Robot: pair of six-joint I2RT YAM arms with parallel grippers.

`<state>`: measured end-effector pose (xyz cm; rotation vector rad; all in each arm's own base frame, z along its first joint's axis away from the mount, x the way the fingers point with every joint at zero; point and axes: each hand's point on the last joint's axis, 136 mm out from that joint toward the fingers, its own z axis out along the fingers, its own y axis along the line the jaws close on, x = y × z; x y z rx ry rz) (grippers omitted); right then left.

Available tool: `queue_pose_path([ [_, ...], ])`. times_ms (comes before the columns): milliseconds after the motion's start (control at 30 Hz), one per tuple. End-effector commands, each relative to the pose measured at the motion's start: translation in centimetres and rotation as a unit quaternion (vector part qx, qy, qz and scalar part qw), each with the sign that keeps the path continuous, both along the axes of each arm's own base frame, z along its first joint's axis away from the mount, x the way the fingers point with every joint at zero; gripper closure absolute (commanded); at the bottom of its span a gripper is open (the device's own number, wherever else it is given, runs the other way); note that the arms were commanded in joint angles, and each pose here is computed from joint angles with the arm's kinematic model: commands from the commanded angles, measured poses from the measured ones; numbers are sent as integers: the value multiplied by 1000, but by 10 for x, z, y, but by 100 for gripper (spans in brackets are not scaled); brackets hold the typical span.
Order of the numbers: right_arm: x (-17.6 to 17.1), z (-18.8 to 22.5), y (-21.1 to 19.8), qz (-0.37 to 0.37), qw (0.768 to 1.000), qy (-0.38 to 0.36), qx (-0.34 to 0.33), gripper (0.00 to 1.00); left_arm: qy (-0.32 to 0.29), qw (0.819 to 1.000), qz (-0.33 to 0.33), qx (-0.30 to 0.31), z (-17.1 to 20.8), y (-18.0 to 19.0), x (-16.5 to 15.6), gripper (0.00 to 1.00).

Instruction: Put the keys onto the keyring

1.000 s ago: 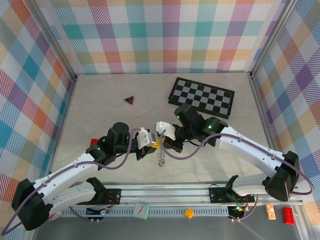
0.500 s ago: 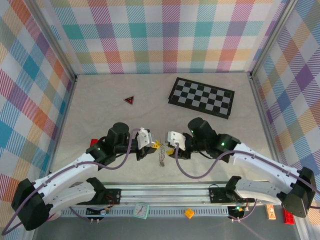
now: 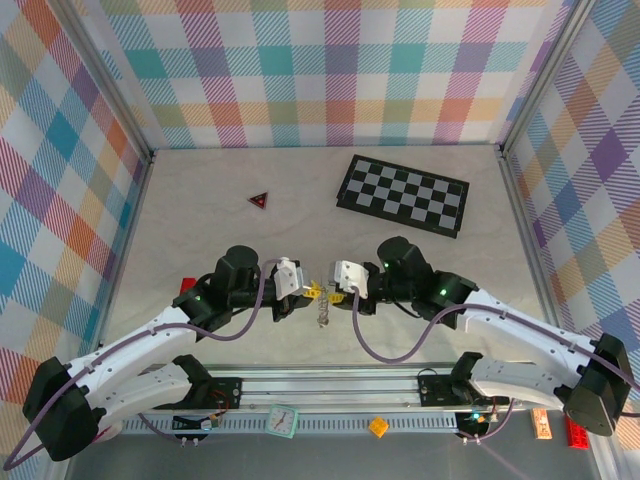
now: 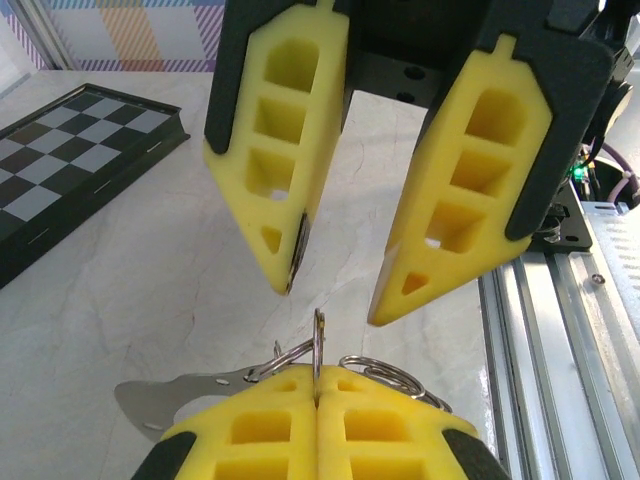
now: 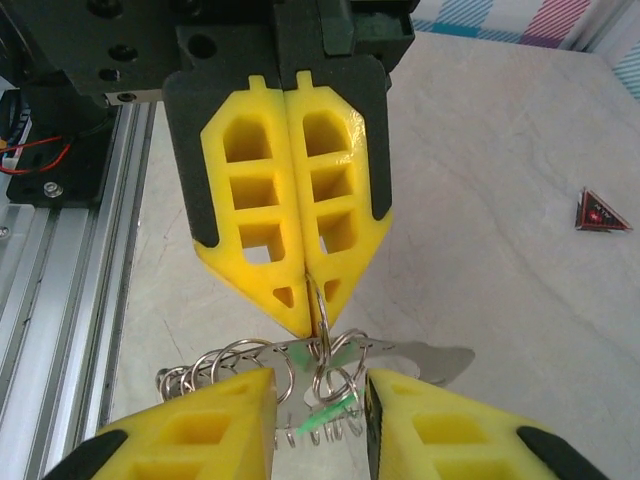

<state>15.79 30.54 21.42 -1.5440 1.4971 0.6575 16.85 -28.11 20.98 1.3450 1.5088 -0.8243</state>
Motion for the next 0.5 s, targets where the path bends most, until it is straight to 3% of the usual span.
queue_pose_path([
  [0, -4, 12, 13, 26, 999, 3, 21, 74, -18, 999, -21, -18, 9, -5, -5, 100],
  [167, -3, 12, 18, 27, 999, 1, 22, 82, -16, 1000, -19, -14, 8, -4, -5, 100],
  [467, 3, 17, 12, 9, 1000, -22, 21, 77, -14, 1000, -19, -10, 6, -4, -4, 100],
])
